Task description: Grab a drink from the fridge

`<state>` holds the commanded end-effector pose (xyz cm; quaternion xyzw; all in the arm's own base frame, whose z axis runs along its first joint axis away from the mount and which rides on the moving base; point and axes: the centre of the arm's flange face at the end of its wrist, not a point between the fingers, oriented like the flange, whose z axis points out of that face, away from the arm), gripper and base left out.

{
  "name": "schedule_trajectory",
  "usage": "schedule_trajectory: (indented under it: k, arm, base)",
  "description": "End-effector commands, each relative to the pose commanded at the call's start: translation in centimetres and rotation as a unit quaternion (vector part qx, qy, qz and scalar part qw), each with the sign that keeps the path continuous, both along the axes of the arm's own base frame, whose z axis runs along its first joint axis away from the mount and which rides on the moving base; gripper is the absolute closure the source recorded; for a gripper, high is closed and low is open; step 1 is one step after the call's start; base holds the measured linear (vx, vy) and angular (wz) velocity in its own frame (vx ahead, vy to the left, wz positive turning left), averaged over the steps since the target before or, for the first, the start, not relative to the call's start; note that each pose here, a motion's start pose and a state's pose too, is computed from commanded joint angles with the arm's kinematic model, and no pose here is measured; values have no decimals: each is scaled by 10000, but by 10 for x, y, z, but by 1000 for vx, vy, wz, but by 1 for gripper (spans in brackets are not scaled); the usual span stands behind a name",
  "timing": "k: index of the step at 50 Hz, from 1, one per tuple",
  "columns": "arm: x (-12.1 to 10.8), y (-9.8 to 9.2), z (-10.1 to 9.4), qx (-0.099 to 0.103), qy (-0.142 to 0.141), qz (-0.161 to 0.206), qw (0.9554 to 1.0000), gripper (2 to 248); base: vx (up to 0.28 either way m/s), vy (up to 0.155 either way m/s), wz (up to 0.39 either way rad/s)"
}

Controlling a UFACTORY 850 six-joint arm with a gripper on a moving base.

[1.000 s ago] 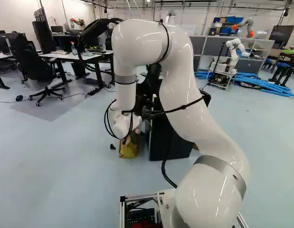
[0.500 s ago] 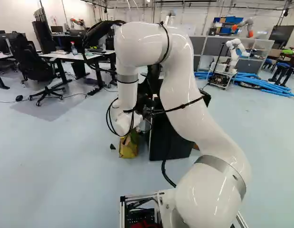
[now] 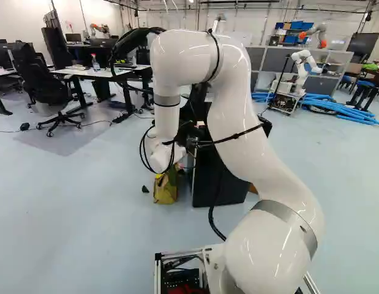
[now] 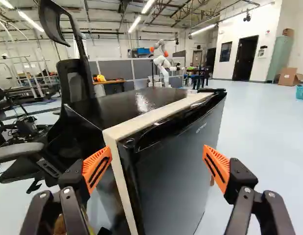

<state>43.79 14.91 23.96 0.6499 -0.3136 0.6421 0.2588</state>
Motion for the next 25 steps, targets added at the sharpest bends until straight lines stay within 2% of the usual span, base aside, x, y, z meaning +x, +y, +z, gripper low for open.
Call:
schedule_trajectory:
  k: [25]
  arm:
    - [5, -12, 0, 4, -6, -139, 9999, 3]
  base:
    - [0, 0, 0]
